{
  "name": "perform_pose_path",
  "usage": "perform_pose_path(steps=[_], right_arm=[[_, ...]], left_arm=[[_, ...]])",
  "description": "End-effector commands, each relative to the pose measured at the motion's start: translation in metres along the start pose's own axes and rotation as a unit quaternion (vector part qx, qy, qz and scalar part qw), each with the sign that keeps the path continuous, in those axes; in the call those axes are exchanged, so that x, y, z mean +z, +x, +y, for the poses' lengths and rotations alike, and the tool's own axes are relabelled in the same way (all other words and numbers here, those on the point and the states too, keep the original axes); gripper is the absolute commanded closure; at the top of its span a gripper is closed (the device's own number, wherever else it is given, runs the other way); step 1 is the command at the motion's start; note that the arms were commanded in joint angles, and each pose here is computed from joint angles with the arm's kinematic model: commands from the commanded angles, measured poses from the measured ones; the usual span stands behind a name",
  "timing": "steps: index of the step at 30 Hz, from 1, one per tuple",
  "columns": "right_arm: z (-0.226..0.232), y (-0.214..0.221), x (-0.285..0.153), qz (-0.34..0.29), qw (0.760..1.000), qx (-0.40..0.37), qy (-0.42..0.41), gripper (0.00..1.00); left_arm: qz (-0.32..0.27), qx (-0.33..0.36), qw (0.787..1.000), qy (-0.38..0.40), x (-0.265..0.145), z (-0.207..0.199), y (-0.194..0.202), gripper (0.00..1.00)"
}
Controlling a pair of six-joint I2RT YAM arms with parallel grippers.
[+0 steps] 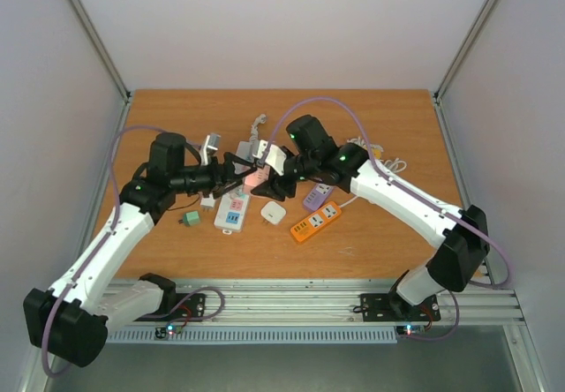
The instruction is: Insert the plug
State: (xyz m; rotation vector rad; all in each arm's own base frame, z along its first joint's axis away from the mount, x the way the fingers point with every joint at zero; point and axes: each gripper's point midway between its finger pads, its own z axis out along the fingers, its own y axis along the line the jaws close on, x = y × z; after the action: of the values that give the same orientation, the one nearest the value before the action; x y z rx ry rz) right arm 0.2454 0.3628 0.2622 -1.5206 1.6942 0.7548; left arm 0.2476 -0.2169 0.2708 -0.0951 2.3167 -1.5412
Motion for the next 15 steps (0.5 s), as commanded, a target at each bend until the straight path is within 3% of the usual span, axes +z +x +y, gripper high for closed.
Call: perform_pose_path(steps=[1, 5, 11, 15], right_arm=[[-0.019, -0.008, -0.001, 0.002, 1.0, -0.007, 0.012, 0.75], [-0.043, 0.003, 0.008, 0.011, 1.0, 0.015, 0.014, 0.77], [-0.092, 0.018, 0.041, 0.02, 0.999, 0.034, 0.029, 0.79], [-0.126, 0.022, 0.07, 0.029, 0.998, 0.038, 0.04, 0.79]], left_arm=[[-0.108, 0.045, 0.982, -0.146, -0.036, 0.025, -0.029, 0.04], [-0.205, 0.066, 0.938, -0.27, -0.085, 0.049, -0.046, 0.02], [-0.29, 0.106, 0.894, -0.326, -0.139, 0.041, -0.05, 0.01], [-0.303, 0.13, 0.881, -0.339, -0.153, 0.039, -0.044, 0.01]])
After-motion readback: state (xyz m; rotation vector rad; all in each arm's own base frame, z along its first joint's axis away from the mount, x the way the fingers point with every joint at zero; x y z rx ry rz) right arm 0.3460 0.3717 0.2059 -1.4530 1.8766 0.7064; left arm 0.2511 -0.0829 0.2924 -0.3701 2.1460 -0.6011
